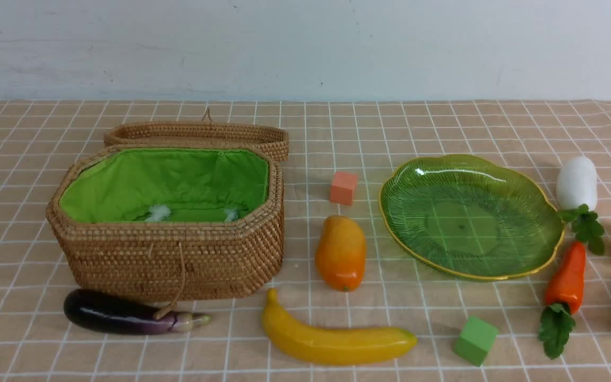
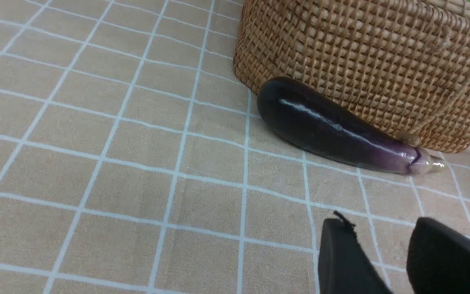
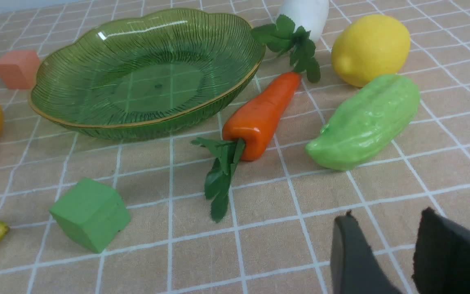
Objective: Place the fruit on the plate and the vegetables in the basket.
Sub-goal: Use the left arm to grab an eggplant and put it into the left basket
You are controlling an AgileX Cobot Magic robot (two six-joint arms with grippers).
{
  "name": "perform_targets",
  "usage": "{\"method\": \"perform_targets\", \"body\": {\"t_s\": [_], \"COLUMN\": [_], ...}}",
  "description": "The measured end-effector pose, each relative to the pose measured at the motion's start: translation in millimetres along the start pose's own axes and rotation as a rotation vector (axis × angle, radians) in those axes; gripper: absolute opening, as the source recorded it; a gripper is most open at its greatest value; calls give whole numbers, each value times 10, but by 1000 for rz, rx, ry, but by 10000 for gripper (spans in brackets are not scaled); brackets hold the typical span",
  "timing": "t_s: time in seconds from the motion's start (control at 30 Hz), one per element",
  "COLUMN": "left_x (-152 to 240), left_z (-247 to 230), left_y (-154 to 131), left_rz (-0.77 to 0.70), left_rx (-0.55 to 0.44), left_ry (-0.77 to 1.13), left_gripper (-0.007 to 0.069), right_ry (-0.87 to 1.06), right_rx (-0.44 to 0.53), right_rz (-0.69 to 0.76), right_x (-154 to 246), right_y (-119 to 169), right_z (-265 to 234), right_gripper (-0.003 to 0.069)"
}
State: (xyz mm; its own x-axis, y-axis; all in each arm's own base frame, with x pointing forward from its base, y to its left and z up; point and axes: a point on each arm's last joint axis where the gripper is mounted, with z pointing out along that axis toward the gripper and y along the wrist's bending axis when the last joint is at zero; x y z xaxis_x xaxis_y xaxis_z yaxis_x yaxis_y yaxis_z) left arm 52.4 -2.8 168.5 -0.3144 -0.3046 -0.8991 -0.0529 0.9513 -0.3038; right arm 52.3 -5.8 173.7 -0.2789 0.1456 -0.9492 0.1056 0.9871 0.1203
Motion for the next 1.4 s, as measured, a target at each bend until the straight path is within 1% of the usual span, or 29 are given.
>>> {"method": "perform_targets", "body": {"t_s": [0.87,0.97,1.0,1.07,1.13,1.2,1.23,1.27,1.3,1.33,1.4], "left_x": [0,-20,-47,-97,-152,-216,-242,-248,-289,-315,-379], "left_z": [0,0,-2,-7,-17,-33,-40,-42,-54,-63,-88], "left_y": [0,-8,-23,-57,-88,-112,-114,-114,-112,-108,-94], "left_rz": [0,-4,-35,-146,-312,-529,-593,-606,-678,-709,-735], "left_rx": [0,9,27,70,123,185,204,208,232,243,263], "left_ry": [0,-22,-51,-102,-151,-201,-224,-229,-268,-295,-370], "left_gripper": [239,239,239,239,239,239,239,239,239,239,230], "right_ry": [0,0,0,0,0,0,0,0,0,0,0], "right_rx": [0,0,0,0,0,0,0,0,0,0,0], "right_rz": [0,0,0,0,0,0,0,0,0,0,0], "right_x": [0,0,0,0,0,0,0,0,0,0,0], "right_y": [0,0,0,0,0,0,0,0,0,0,0], "right_z": [0,0,0,0,0,0,0,0,0,0,0], "right_gripper": [241,241,241,241,241,241,241,241,241,241,241]}}
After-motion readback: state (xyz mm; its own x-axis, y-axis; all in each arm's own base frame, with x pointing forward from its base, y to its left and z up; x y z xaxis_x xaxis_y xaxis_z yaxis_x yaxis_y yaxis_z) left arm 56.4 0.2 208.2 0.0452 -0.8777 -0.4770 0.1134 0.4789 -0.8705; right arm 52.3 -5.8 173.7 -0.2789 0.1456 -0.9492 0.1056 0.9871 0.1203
